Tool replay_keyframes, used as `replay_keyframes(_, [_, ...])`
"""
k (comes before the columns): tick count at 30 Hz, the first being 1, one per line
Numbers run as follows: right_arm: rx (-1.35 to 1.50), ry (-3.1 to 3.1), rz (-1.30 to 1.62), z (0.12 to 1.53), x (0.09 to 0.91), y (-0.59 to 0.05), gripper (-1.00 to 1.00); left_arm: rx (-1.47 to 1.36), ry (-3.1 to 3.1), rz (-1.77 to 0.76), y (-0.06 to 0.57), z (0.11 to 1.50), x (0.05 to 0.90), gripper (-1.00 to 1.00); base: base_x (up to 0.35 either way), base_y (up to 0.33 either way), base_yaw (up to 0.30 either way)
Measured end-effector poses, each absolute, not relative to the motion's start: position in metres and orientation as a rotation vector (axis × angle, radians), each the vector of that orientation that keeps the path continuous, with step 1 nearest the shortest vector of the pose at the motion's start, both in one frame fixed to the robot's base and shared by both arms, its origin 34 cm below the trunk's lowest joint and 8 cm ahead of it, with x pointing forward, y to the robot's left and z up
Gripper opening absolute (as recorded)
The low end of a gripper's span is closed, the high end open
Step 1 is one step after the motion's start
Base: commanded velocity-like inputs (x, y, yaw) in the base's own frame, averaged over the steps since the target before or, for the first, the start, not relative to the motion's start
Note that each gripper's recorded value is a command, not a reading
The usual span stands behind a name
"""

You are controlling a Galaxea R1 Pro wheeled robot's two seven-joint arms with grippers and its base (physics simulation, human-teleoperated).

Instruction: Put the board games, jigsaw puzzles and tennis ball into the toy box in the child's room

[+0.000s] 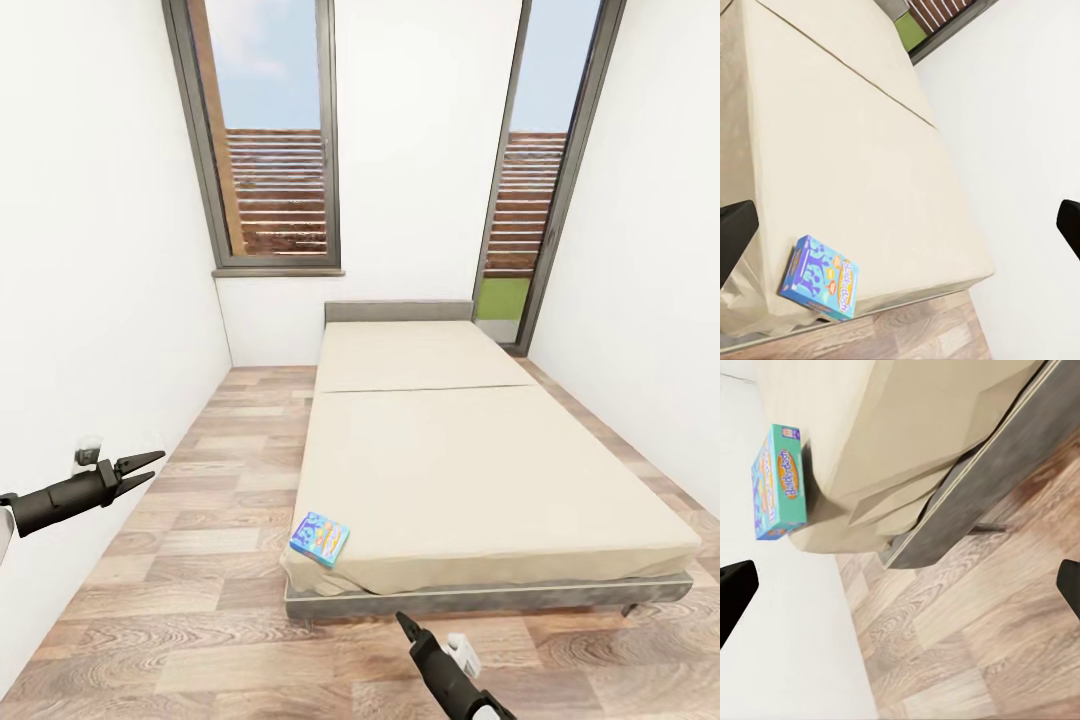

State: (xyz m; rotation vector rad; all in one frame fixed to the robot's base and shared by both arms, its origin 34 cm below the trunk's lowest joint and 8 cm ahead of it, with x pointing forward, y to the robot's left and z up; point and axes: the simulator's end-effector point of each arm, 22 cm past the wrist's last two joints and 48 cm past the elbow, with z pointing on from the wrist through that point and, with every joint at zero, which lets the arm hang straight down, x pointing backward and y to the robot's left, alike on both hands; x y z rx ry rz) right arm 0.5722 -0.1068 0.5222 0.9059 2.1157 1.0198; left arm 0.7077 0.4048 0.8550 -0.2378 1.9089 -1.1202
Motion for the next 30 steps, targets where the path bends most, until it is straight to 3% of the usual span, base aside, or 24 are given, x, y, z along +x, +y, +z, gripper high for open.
replay_keyframes(10, [0.992, 2.093, 1.109, 0.528, 0.57, -0.084, 1.0, -0.238, 1.908, -1.12, 0.405, 0.855, 0.708, 1.0, 0.0, 0.013, 0.0])
replay_keyframes(30, [1.024, 2.142, 1.231, 0.531, 0.559, -0.055, 1.0, -0.239, 1.908, -1.138, 0.395, 0.852, 0.709, 1.0, 0.04, 0.115, 0.0])
